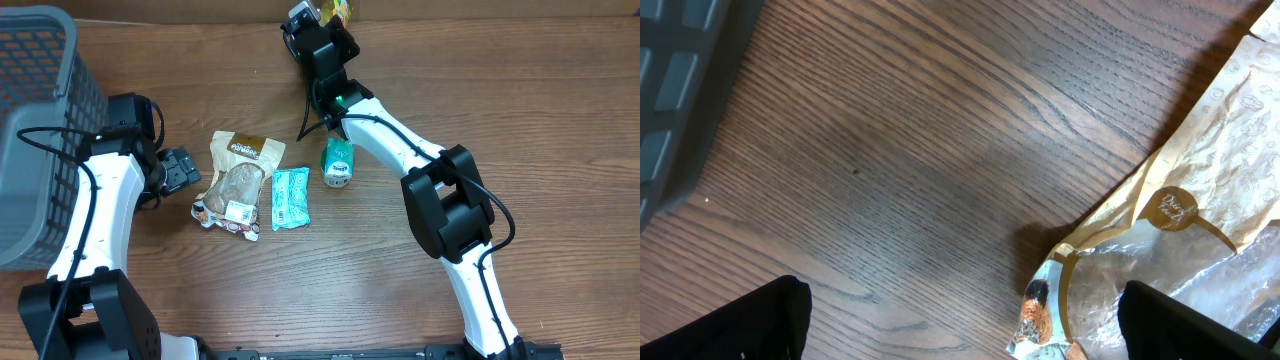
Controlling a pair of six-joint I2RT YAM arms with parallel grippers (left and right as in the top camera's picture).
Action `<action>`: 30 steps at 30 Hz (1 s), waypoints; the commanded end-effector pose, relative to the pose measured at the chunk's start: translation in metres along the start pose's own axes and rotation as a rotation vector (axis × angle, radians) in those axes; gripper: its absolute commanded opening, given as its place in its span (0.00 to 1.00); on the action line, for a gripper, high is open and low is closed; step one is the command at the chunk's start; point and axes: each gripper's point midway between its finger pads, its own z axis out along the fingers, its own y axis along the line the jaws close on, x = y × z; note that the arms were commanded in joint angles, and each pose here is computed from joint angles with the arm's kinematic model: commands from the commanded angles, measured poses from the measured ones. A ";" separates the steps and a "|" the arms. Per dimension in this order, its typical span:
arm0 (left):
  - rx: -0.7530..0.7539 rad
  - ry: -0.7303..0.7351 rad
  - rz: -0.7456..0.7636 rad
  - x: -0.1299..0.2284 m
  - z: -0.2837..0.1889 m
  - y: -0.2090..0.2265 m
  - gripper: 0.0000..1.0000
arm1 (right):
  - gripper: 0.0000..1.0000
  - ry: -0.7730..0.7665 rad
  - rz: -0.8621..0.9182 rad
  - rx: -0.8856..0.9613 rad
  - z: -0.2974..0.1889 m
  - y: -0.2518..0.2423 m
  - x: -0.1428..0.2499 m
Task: Scan the item barcode
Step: 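Carry the bottle to the white scanner and hold it there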
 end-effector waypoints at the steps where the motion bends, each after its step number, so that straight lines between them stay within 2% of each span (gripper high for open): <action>1: -0.002 -0.020 -0.019 -0.002 -0.005 0.003 1.00 | 0.22 -0.013 0.025 0.022 0.000 -0.010 -0.008; 16: -0.002 -0.020 -0.019 -0.002 -0.005 0.003 1.00 | 0.22 -0.007 0.008 -0.092 -0.002 0.015 -0.003; 18: -0.002 -0.020 -0.019 -0.002 -0.005 0.003 1.00 | 0.26 -0.021 0.023 -0.071 -0.002 0.010 -0.008; 24: -0.002 -0.020 -0.019 -0.002 -0.005 0.003 0.99 | 0.24 -0.029 0.078 0.074 -0.022 -0.047 -0.035; 30: -0.002 -0.020 -0.019 -0.002 -0.005 0.003 1.00 | 0.22 -0.026 0.181 0.073 -0.066 -0.099 -0.064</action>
